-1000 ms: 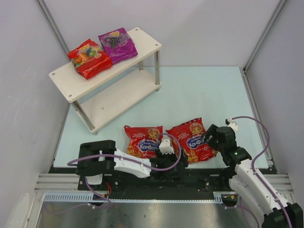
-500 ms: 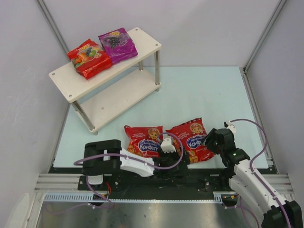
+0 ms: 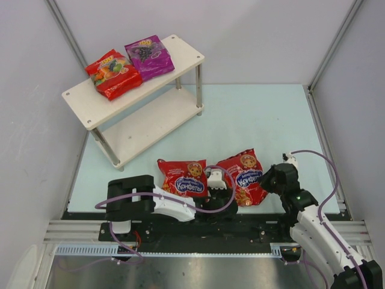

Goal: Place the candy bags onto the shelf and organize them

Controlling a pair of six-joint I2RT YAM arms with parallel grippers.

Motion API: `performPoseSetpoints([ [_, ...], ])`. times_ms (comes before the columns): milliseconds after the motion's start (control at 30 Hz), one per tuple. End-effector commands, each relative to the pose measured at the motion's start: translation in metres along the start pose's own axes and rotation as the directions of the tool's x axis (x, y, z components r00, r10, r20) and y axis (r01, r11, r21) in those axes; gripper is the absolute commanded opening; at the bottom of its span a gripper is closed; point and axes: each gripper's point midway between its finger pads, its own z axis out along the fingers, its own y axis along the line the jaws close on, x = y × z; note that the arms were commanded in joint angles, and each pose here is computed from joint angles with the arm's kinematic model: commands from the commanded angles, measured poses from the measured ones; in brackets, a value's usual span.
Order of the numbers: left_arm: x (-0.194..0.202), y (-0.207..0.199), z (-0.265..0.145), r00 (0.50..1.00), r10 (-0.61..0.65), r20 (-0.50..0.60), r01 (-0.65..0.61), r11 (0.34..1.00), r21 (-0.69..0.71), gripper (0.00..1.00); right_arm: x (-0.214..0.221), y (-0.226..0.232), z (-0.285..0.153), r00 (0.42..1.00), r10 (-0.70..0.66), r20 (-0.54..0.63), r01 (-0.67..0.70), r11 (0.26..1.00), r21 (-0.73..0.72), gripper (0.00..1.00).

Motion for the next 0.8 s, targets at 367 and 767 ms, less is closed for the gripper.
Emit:
performPoseSetpoints([
  [367, -0.122, -0.052, -0.034, 0.963, 0.116, 0.242, -0.141, 0.986, 0.089, 0.0, -0.083, 0.133, -0.03, 0.962, -0.11, 0.248, 0.214, 0.87, -0.445, 0.0],
  [767, -0.215, 0.016, -0.043, 0.911, 0.166, 0.378, -0.167, 0.985, -0.029, 0.0, -0.095, 0.245, -0.016, 0.92, -0.193, 0.342, 0.376, 0.685, -0.624, 0.0],
])
